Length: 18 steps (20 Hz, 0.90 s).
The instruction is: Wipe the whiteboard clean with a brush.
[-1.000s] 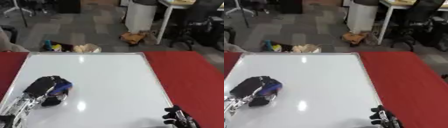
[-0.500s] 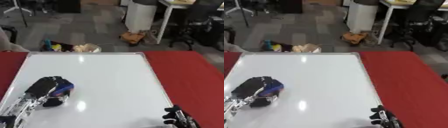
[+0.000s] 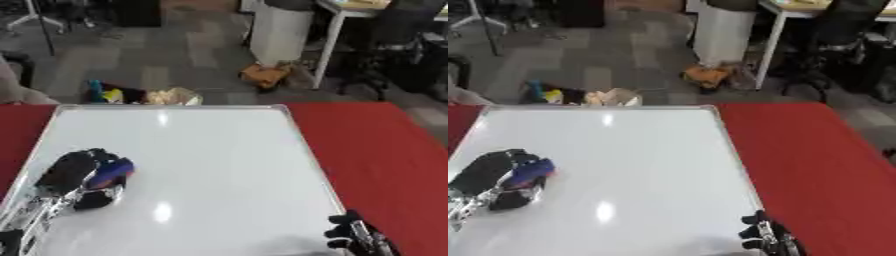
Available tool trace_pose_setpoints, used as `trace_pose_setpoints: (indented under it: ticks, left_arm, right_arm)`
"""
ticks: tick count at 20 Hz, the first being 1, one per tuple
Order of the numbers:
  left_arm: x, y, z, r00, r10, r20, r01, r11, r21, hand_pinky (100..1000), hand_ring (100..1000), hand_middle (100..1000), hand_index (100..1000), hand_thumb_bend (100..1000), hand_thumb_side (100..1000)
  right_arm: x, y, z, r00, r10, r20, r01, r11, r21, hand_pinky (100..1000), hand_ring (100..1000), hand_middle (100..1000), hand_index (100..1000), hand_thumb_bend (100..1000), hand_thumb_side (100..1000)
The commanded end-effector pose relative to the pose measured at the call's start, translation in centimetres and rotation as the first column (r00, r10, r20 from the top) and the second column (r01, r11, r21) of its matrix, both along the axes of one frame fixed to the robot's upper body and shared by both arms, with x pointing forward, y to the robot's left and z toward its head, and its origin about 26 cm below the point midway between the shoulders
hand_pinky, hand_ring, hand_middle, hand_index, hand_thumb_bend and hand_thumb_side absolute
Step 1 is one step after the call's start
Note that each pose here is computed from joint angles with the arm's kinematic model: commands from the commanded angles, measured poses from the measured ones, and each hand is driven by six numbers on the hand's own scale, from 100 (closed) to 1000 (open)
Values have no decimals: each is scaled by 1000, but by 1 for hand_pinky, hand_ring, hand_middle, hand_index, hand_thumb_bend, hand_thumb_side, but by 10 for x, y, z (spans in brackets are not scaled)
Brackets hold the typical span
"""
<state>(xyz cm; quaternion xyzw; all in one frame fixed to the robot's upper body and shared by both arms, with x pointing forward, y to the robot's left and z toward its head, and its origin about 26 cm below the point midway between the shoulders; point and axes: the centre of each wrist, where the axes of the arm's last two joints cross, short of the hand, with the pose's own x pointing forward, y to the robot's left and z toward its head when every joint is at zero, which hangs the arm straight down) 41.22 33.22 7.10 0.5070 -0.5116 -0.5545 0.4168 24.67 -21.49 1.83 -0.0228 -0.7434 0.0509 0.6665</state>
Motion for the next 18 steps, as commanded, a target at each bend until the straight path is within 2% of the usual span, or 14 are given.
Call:
trace_pose_setpoints:
  ticks: [1,9,18]
  left_arm:
    - [-3,32,-1,994,112,-6,-111,993,40,609,620,642,824,182,653]
    - [-5,55,0,977,211,21,-211,977,22,609,619,643,824,175,636]
    - [-4,47,-5,983,182,-4,-182,983,8,609,616,641,829,132,668]
  right_arm:
    - [1,-4,5,1000,-2,23,3,1000,-14,597,630,478,680,100,887]
    - [1,-4,5,1000,-4,22,4,1000,-15,597,631,478,680,100,888]
    - [1,-4,6,1000,-3,23,3,1000,-14,597,631,478,680,100,887]
